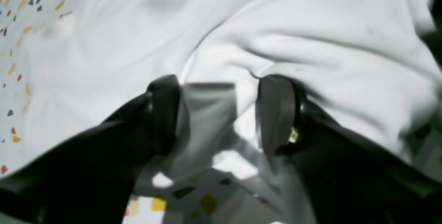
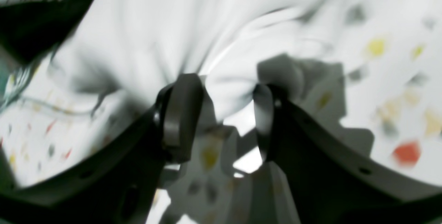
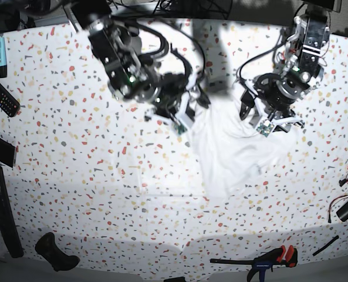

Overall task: Fold the T-shirt properly
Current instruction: 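Press and square the folded shirt with both grippers, then release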

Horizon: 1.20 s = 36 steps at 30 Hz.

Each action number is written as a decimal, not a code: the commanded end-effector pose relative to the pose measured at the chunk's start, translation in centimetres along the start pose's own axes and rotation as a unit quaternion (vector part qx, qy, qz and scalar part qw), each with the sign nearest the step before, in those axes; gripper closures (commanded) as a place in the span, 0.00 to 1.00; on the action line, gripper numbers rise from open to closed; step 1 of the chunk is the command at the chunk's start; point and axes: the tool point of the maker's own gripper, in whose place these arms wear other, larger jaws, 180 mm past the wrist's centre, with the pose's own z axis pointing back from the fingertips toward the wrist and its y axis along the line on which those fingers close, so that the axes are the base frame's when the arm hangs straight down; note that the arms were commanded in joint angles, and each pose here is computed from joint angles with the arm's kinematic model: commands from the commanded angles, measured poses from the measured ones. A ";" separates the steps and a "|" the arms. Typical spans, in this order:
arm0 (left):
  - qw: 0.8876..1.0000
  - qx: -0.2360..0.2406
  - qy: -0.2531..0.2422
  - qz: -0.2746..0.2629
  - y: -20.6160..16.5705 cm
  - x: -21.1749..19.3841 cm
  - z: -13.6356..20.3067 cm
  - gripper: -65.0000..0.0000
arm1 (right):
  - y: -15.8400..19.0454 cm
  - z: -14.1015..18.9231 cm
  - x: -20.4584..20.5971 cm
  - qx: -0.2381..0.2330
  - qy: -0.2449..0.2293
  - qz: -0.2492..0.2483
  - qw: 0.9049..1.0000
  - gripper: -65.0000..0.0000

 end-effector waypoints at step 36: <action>0.992 -0.114 -0.007 -0.057 -7.7 1.8 -1.4 0.46 | -0.1 8.2 -4.8 -0.067 0.068 0.059 0.994 0.58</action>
